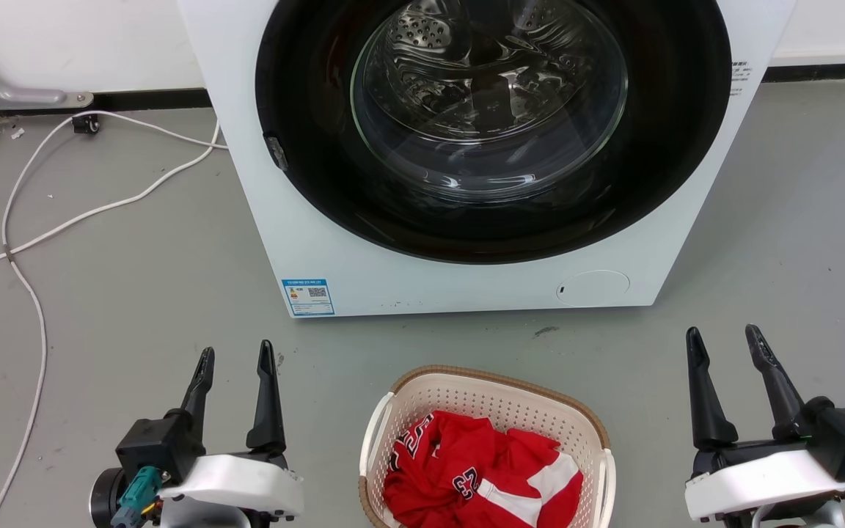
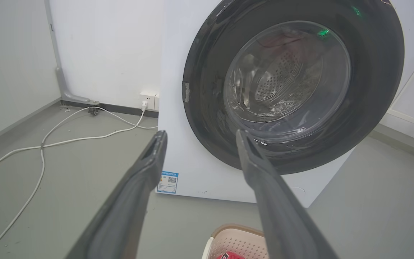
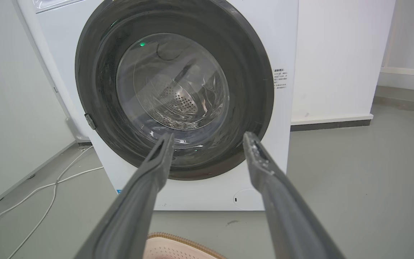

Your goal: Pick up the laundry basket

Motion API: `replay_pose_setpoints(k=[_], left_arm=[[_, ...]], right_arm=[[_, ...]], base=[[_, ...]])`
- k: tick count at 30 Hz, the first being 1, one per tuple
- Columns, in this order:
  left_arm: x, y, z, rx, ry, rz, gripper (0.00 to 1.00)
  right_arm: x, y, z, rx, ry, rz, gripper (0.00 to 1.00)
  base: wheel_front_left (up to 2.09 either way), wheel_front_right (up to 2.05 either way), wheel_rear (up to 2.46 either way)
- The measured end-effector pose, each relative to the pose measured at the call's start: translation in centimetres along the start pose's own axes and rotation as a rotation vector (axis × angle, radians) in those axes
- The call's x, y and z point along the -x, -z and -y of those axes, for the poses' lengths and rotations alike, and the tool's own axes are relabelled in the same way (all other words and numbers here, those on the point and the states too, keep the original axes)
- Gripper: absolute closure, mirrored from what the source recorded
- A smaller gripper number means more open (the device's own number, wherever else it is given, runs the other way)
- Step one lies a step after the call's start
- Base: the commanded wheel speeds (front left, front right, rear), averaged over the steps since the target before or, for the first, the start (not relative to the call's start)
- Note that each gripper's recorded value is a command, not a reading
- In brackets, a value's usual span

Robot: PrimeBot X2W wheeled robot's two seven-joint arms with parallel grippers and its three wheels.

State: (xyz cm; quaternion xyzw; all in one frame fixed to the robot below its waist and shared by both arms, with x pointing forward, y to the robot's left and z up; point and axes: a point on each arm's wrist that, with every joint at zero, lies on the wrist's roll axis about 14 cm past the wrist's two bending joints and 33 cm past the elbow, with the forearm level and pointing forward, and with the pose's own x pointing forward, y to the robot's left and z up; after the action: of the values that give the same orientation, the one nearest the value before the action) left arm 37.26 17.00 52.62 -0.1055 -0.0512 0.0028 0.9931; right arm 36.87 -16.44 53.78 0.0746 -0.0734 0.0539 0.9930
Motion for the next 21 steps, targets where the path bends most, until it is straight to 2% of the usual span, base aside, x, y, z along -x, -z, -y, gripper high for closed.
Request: replay_pose_setpoints(k=[21], left_arm=[[0.51, -0.66, 0.47, -0.168, 0.027, 0.048, 0.0]], right_arm=[[0.23, -0.31, -0.82, 0.164, -0.045, 0.022, 0.0]], base=[[0.0, 0.0, 0.0]])
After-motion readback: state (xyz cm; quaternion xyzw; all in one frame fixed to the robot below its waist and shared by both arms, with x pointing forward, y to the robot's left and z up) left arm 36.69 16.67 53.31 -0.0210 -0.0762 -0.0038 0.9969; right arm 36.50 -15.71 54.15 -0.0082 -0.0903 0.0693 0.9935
